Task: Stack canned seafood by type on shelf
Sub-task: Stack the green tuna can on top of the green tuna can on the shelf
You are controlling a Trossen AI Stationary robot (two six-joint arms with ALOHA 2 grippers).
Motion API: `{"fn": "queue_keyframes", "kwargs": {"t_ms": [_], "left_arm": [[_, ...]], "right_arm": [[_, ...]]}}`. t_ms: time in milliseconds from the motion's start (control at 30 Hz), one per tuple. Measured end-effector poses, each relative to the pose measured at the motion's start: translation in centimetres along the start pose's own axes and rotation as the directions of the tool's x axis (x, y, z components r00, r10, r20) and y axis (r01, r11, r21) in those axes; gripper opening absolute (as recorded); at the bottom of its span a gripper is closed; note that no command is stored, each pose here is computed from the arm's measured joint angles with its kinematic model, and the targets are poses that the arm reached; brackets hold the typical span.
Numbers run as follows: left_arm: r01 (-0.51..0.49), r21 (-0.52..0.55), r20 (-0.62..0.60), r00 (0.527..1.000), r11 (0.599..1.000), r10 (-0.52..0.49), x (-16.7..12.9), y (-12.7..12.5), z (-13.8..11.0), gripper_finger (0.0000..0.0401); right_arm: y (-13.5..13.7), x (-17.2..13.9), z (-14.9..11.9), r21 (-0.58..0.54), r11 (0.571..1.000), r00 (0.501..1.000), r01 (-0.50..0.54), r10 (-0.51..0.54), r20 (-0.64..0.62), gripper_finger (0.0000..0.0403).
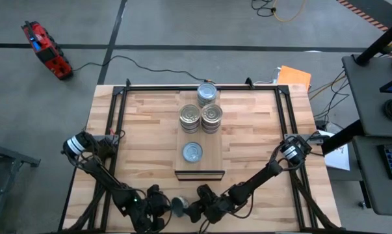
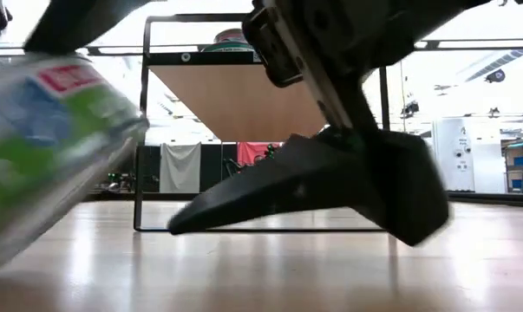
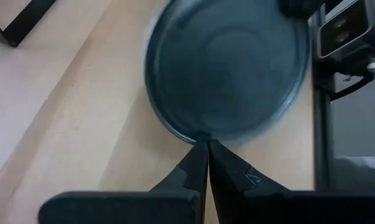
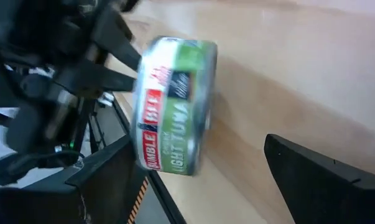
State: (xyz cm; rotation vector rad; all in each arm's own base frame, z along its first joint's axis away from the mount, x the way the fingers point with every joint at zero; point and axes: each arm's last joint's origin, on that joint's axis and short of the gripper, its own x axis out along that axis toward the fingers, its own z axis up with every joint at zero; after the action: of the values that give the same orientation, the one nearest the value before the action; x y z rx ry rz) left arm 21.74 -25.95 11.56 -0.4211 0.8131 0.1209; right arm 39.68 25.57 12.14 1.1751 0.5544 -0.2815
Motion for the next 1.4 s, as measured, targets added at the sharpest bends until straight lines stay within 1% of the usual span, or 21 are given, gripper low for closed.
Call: {"fn": "queue_keyframes", "kwargs": {"t_ms": [67, 100, 200, 367, 467, 567, 633, 700, 800, 900, 1000, 1167, 1233, 1400], "left_arm": [[0.002, 0.005, -0.006, 1.000, 1.000, -0.002, 0.1, 0.1, 0.0, 0.0000], [-0.015, 0.021, -0.023, 1.000, 1.000, 0.015, 0.3, 0.4, -0.3, 0.0000], [0.004, 0.011, -0.008, 1.000, 1.000, -0.004, 0.2, 0.1, -0.1, 0.0000], [0.002, 0.018, 0.002, 1.000, 1.000, -0.002, 0.2, 0.1, 0.0, 0.0000], [0.004, 0.017, 0.001, 1.000, 1.000, -0.004, 0.2, 0.1, 0.1, 0.0000], [0.029, 0.005, 0.016, 0.999, 1.000, -0.030, -0.6, -0.2, 0.7, 0.0000], [0.042, 0.022, 0.054, 0.998, 0.999, -0.043, -1.5, -0.6, 1.6, 0.0000], [0.022, 0.058, 0.097, 0.995, 0.998, -0.028, -2.3, -0.7, 2.2, 0.0000], [-0.046, 0.090, 0.138, 0.990, 0.995, 0.033, -2.7, -0.1, 3.0, 0.0000], [-0.117, 0.108, 0.116, 0.988, 0.987, 0.104, -1.9, 1.2, 3.0, 0.0000], [-0.136, 0.110, 0.091, 0.988, 0.985, 0.126, -1.0, 1.8, 2.9, 0.0000], [-0.109, 0.092, 0.089, 0.991, 0.990, 0.101, -0.8, 1.5, 2.7, 0.0000], [-0.085, 0.094, 0.082, 0.994, 0.992, 0.078, -0.9, 1.2, 2.5, 0.0000], [-0.065, 0.087, 0.061, 0.996, 0.994, 0.059, -1.1, 1.0, 2.1, 0.0000]], "right_arm": [[0.0, 0.1, 0.2, -0.006, 1.000, 1.000, -0.002, 0.002, 0.004, 0.0345], [-0.1, 0.1, 0.3, -0.016, 1.000, 1.000, 0.005, -0.005, 0.002, 0.0344], [-0.3, 0.3, 0.3, -0.044, 0.999, 1.000, 0.011, -0.011, 0.000, 0.0340], [-0.3, 0.5, 0.4, -0.072, 0.997, 1.000, 0.002, -0.002, 0.002, 0.0332], [-0.4, 0.5, 0.5, -0.072, 0.997, 1.000, 0.011, -0.011, 0.004, 0.0329], [-0.5, 0.5, 0.5, -0.059, 0.998, 1.000, 0.015, -0.014, 0.004, 0.0330], [-0.5, 0.5, 0.5, -0.053, 0.998, 1.000, 0.019, -0.019, 0.004, 0.0332], [-0.5, 0.5, 0.5, -0.051, 0.998, 1.000, 0.023, -0.022, 0.004, 0.0334], [-0.5, 0.5, 0.5, -0.044, 0.999, 1.000, 0.023, -0.023, 0.004, 0.0336], [-0.5, 0.5, 0.5, -0.042, 0.999, 1.000, 0.024, -0.024, 0.006, 0.0333], [-0.5, 0.5, 0.6, -0.042, 0.999, 1.000, 0.024, -0.024, 0.012, 0.0328], [-0.5, 0.5, 0.6, -0.041, 0.999, 1.000, 0.023, -0.022, 0.012, 0.0326], [-0.5, 0.5, 0.5, -0.033, 0.999, 1.000, 0.023, -0.023, 0.012, 0.0330], [-0.6, 0.5, 0.6, -0.010, 1.000, 0.999, 0.029, -0.029, 0.015, 0.0346]]}}
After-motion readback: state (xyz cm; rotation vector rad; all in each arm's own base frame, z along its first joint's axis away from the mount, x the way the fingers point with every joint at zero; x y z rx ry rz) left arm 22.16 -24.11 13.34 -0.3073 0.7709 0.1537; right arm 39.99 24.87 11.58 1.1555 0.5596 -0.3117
